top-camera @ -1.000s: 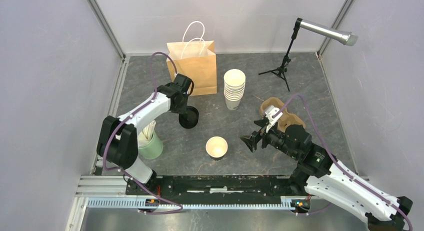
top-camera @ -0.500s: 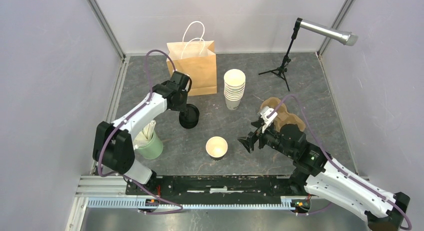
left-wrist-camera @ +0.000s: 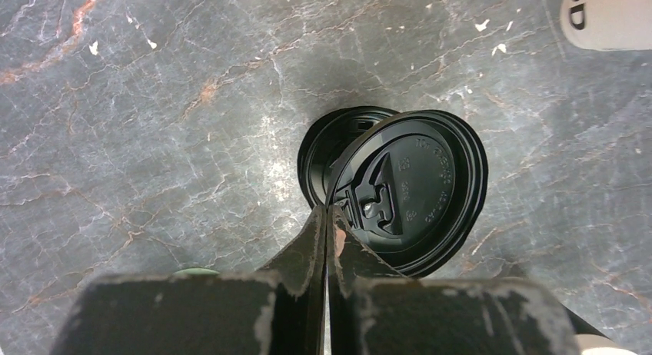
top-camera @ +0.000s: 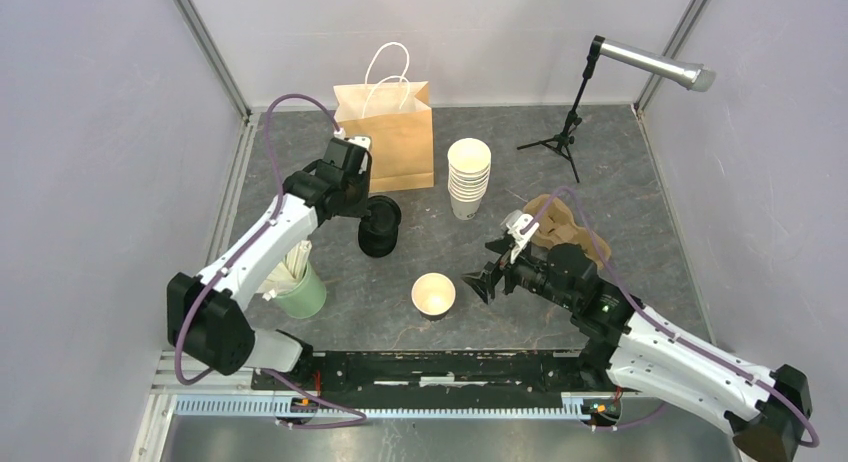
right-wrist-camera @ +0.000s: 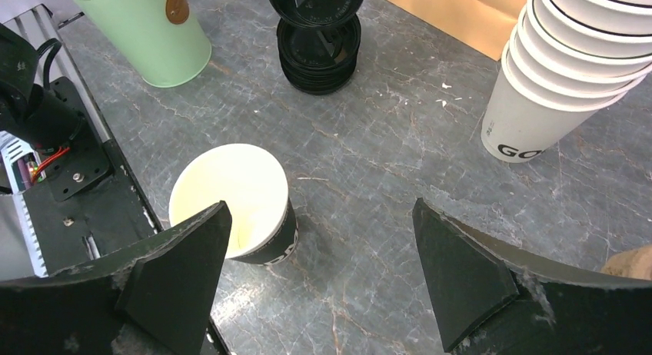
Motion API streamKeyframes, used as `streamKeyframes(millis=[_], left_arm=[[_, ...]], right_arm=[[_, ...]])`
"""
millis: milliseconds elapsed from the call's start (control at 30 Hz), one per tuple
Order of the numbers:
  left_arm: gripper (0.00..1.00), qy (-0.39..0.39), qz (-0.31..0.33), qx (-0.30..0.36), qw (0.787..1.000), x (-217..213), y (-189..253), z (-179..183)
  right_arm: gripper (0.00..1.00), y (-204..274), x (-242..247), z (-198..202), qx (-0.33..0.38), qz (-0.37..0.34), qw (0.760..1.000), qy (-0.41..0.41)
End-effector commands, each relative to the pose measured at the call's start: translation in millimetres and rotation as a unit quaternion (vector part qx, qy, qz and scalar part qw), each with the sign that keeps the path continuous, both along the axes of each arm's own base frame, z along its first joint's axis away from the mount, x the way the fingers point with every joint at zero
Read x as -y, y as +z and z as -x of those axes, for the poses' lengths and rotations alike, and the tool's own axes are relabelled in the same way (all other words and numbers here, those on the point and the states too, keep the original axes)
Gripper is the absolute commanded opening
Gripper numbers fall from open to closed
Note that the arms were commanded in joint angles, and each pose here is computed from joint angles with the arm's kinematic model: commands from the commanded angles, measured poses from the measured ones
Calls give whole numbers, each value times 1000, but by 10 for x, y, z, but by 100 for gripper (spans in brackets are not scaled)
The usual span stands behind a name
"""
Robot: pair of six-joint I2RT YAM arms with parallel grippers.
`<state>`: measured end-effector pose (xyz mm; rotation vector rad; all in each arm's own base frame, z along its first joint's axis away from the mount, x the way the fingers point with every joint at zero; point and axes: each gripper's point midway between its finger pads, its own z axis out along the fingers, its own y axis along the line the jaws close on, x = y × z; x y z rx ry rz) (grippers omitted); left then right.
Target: Pack the takeout coffee
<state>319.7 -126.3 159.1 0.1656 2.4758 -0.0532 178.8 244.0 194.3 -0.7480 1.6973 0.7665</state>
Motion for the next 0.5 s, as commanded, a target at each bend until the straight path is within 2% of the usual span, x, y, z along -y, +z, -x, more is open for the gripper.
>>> streamKeyframes(millis=[0,100,200,300,467], left_arm=[[2,11,48,24,998,109,171,-51],[2,2,72,20,997,192,207,-16],[2,-25,113,17,993,336,330,70],[2,-53,156,3,986,477,463,216],[2,-88,198,-26,976,595,556,478]], right_arm=[[95,246,-117,-57,28,-31,999,9],[95,319,-169,-48,38,-40,998,22],[95,482,-230,-40,88,-54,994,46],[95,589,-271,-10,155,-74,983,70],[95,865,-259,-46,302,-95,946,69]])
